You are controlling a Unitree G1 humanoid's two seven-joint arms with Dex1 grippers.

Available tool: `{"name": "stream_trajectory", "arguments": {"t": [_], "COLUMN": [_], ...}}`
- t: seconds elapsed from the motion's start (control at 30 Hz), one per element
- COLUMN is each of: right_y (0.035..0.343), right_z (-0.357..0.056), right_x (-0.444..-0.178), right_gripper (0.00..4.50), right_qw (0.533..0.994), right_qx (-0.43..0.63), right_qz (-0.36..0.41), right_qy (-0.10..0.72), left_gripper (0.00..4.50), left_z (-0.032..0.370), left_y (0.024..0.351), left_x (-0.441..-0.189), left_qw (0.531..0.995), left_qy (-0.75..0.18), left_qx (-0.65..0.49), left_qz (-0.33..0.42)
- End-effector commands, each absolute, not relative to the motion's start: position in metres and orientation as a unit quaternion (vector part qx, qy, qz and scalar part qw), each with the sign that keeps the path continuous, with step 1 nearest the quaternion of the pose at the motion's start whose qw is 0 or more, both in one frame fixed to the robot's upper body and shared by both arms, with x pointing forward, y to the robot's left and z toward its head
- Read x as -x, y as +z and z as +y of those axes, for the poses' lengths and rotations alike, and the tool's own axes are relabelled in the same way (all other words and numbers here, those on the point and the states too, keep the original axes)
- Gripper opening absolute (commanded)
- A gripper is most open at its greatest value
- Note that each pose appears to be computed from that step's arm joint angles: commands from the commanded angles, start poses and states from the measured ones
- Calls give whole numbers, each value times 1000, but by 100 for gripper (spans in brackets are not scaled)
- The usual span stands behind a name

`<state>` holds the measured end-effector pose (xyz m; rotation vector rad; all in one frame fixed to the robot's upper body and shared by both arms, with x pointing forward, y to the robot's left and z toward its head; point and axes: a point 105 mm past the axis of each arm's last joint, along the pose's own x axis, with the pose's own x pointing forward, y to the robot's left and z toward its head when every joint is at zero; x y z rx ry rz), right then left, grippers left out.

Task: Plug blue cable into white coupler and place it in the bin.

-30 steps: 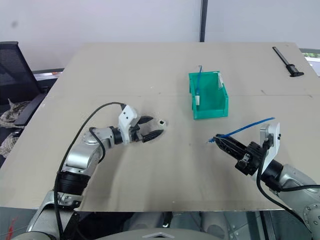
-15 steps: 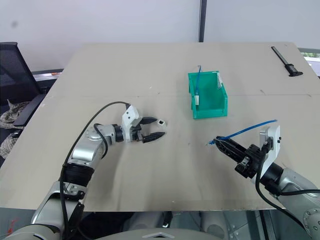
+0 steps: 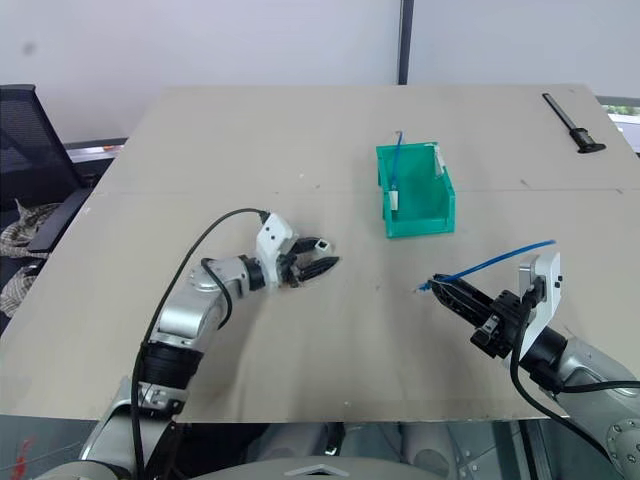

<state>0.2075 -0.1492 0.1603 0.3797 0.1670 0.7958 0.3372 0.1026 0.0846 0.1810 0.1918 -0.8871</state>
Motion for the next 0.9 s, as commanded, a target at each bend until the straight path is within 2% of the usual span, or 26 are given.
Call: {"name": "stream_trajectory", "arguments": {"t": [0.03,0.07,0.17,0.3,0.67,0.8,0.9], "right_y": [172,172,173,180,175,168,155], "right_z": [-147,-147,-148,-140,-90,-80,-77], "right_x": [-205,-205,-207,-213,-244,-254,-257], "right_gripper": [0,0,0,0,0,0,0], "right_qw": [901,901,903,902,840,818,807], "right_qx": [-165,-164,-156,-110,88,118,137], "right_qz": [58,58,56,44,48,64,85], "right_qy": [398,397,397,414,533,559,568], "left_gripper": [70,56,56,56,56,56,56], "left_z": [100,99,92,82,33,23,21], "left_y": [92,92,97,101,89,86,84], "left_x": [-337,-336,-326,-300,-297,-299,-300], "left_qw": [902,903,882,794,639,613,611], "left_qy": [-412,-412,-462,-597,-736,-748,-749], "left_qx": [-98,-97,-61,-72,-219,-253,-257], "left_qz": [78,78,74,84,53,29,24]}}
